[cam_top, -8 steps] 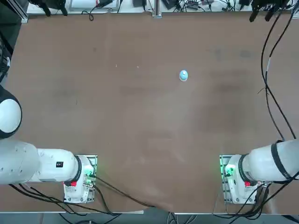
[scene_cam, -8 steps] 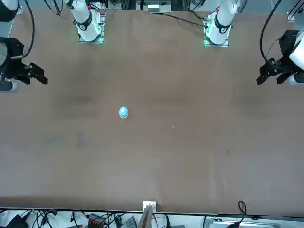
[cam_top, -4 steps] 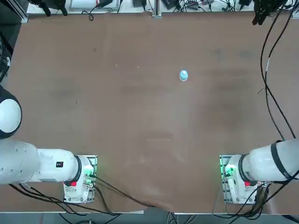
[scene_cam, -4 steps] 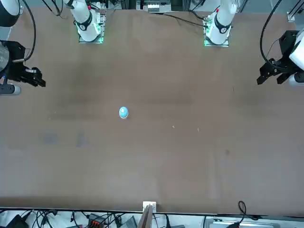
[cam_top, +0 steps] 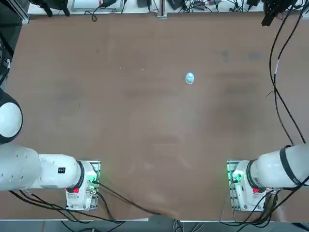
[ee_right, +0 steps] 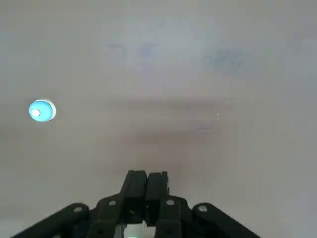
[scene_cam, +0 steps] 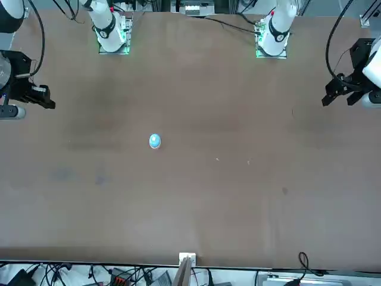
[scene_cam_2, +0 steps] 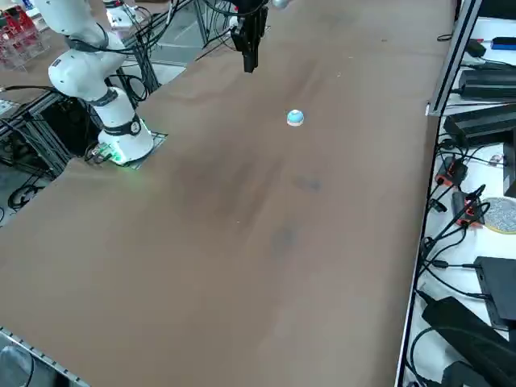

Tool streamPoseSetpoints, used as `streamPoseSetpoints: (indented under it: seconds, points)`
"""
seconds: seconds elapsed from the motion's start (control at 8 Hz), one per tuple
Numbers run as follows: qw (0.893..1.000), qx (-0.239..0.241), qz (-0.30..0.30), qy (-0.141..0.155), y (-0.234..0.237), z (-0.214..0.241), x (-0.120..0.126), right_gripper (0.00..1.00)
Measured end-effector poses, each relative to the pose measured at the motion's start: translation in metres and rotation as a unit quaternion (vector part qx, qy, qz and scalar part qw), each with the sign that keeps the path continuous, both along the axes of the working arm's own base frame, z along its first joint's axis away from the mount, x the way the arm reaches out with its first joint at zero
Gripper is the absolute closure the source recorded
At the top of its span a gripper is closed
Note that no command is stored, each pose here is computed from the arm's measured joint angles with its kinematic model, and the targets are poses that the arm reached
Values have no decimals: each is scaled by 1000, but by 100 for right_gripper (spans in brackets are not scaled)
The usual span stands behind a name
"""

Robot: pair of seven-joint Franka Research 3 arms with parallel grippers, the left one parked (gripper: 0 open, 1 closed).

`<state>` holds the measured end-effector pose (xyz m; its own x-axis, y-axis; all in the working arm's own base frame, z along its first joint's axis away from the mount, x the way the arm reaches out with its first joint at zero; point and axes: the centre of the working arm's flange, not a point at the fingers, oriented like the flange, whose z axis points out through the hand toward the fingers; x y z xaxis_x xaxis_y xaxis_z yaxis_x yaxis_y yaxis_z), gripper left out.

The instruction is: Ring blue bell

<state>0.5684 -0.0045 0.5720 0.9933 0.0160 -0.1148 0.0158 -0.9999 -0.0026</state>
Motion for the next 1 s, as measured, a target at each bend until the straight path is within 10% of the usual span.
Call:
streamPoseSetpoints:
  seconds: [0.38,1.0]
  points:
    - [1000,20,8,18,27,-16,3,99]
    - [999,-3,14,34,212,-124,18,99]
